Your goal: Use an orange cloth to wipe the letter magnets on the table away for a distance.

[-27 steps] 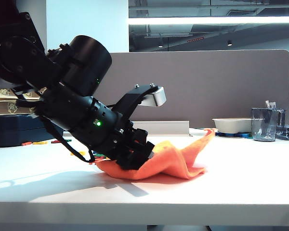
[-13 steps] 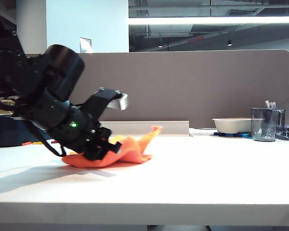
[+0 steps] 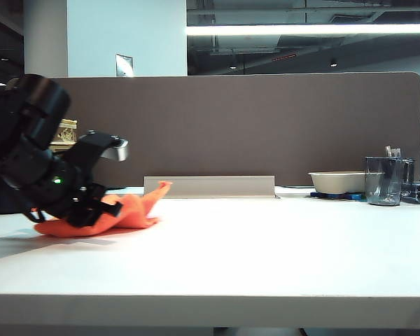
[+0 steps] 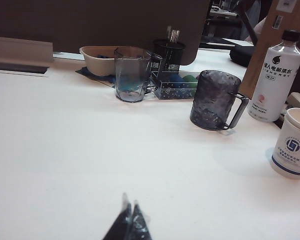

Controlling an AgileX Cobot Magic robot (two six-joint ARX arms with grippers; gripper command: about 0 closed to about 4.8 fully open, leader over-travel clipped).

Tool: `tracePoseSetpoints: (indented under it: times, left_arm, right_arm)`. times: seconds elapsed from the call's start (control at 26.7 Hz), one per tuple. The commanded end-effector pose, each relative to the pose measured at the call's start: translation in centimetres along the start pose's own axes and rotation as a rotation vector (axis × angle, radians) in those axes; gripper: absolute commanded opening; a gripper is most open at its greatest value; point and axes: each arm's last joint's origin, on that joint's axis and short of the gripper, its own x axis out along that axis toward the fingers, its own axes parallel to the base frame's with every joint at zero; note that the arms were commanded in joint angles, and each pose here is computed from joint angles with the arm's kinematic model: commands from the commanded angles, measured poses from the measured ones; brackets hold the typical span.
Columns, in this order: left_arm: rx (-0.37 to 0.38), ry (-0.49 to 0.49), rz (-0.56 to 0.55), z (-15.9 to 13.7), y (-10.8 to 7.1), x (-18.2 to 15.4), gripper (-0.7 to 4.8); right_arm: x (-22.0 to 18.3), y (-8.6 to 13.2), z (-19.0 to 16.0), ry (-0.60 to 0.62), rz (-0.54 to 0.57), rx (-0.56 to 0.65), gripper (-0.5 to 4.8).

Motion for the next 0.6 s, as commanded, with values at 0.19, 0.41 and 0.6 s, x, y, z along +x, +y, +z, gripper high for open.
tracePoseSetpoints:
  times: [0.19,0.41,0.6]
  left_arm:
    - [-0.049,0.048,0.121,-1.6,3.8,-0.1,-0.06]
    - [-0.083,0.025,0.197,-1.1,6.7,-0.1,-0.06]
    - [-0.088,-0.015,0.230,0.1,8.1,0.1,-0.06]
  right_arm:
    - [-0.1,0.0,0.2,-0.025,-0.002,0.004,-0.01]
    - [-0.1,0.0,0.2,-0.025,-0.002,0.004,-0.01]
    - [-0.1,0.0,0.2,-0.025,-0.002,0.004,-0.01]
